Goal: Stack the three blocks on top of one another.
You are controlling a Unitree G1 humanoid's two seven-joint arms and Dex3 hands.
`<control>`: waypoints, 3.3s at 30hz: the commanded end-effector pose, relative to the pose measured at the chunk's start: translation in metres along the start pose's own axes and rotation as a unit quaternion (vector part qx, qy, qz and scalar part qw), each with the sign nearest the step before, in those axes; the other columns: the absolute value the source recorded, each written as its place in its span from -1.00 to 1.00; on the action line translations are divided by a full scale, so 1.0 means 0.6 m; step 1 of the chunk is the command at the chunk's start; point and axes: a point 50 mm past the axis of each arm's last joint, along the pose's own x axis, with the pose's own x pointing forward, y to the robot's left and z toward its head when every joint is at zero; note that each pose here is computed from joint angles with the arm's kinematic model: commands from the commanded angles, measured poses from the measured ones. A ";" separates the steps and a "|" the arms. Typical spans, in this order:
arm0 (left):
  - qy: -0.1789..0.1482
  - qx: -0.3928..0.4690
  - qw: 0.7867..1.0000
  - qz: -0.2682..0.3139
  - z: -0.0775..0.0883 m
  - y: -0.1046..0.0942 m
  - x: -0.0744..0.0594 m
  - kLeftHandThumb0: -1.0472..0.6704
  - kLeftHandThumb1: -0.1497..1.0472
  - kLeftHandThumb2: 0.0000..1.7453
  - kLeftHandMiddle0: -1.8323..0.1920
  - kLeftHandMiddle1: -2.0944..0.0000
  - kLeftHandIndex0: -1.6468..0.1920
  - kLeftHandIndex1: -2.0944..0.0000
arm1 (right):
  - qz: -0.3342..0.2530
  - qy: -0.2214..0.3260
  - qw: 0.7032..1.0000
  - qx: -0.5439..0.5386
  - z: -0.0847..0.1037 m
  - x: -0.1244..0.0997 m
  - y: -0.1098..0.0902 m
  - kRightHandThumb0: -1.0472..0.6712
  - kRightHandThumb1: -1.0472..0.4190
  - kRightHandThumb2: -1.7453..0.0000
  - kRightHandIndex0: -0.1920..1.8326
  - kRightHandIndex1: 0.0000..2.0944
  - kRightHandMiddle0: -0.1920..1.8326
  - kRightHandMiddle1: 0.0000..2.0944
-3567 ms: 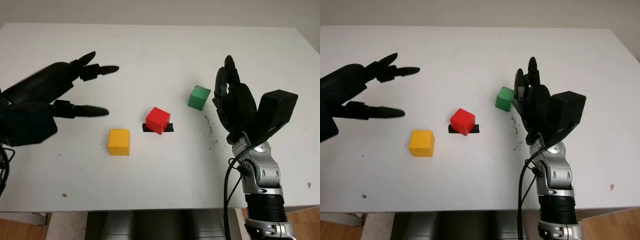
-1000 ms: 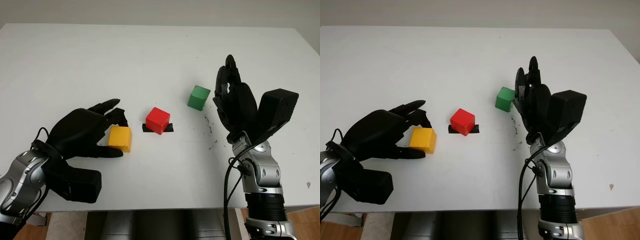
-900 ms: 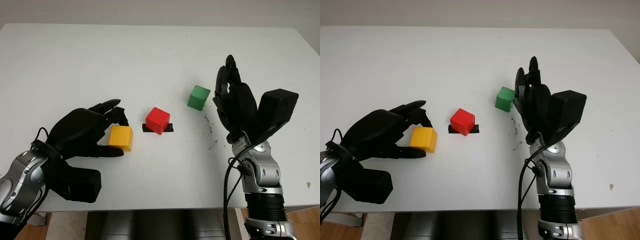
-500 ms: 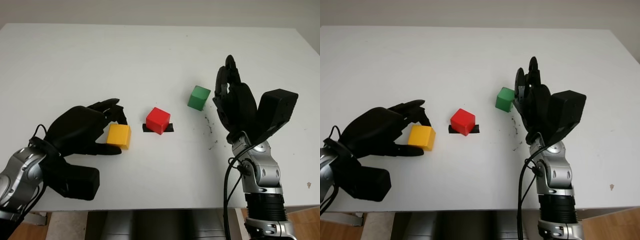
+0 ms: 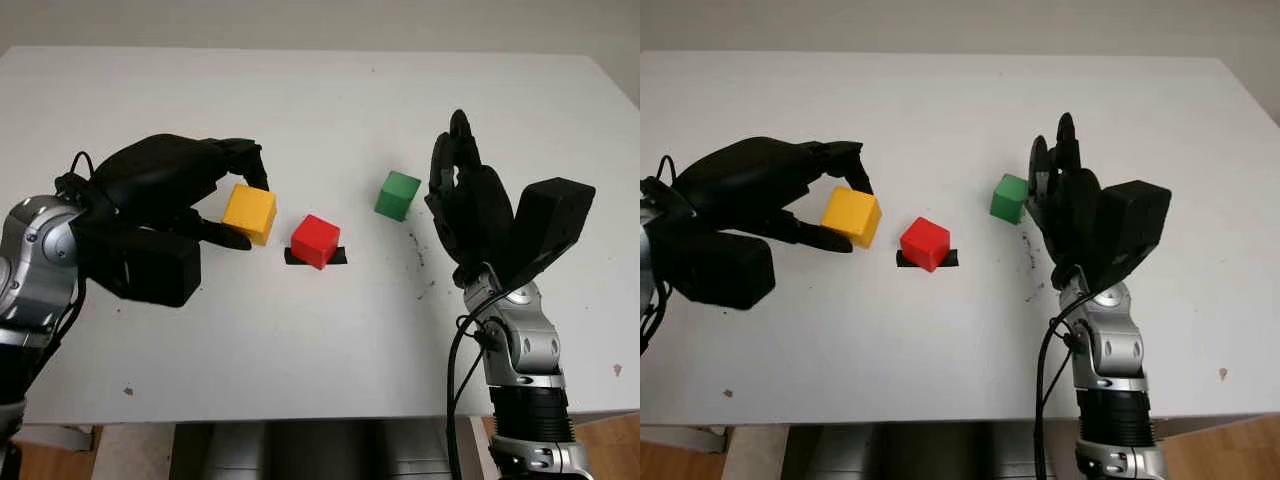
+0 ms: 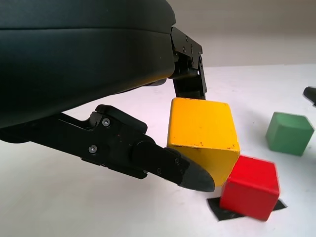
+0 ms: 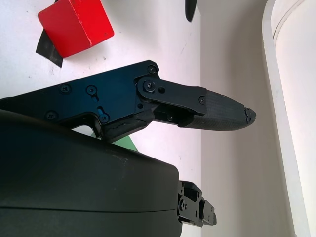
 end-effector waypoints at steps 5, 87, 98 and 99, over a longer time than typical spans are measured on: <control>-0.016 -0.046 0.999 -0.010 0.005 0.013 0.030 -0.34 1.00 -0.87 0.69 0.95 0.49 -0.44 | 0.005 -0.011 1.000 -0.004 0.010 0.002 0.000 -0.67 -1.00 0.27 -1.00 -1.00 -1.00 -1.00; -0.072 -0.093 0.990 -0.084 0.033 -0.041 0.124 -0.33 1.00 -0.89 0.72 0.95 0.49 -0.47 | -0.006 -0.009 1.000 0.004 0.007 -0.008 -0.002 -0.64 -1.00 0.27 -1.00 -1.00 -1.00 -1.00; -0.072 -0.098 0.989 -0.085 0.033 -0.042 0.125 -0.36 1.00 -0.88 0.73 0.95 0.47 -0.47 | -0.003 -0.009 1.000 0.001 0.006 -0.009 -0.002 -0.64 -1.00 0.26 -1.00 -1.00 -1.00 -1.00; -0.072 -0.100 0.989 -0.084 0.033 -0.043 0.125 -0.36 1.00 -0.89 0.72 0.95 0.47 -0.46 | -0.001 -0.010 1.000 0.000 0.006 -0.009 -0.002 -0.64 -1.00 0.25 -1.00 -1.00 -1.00 -1.00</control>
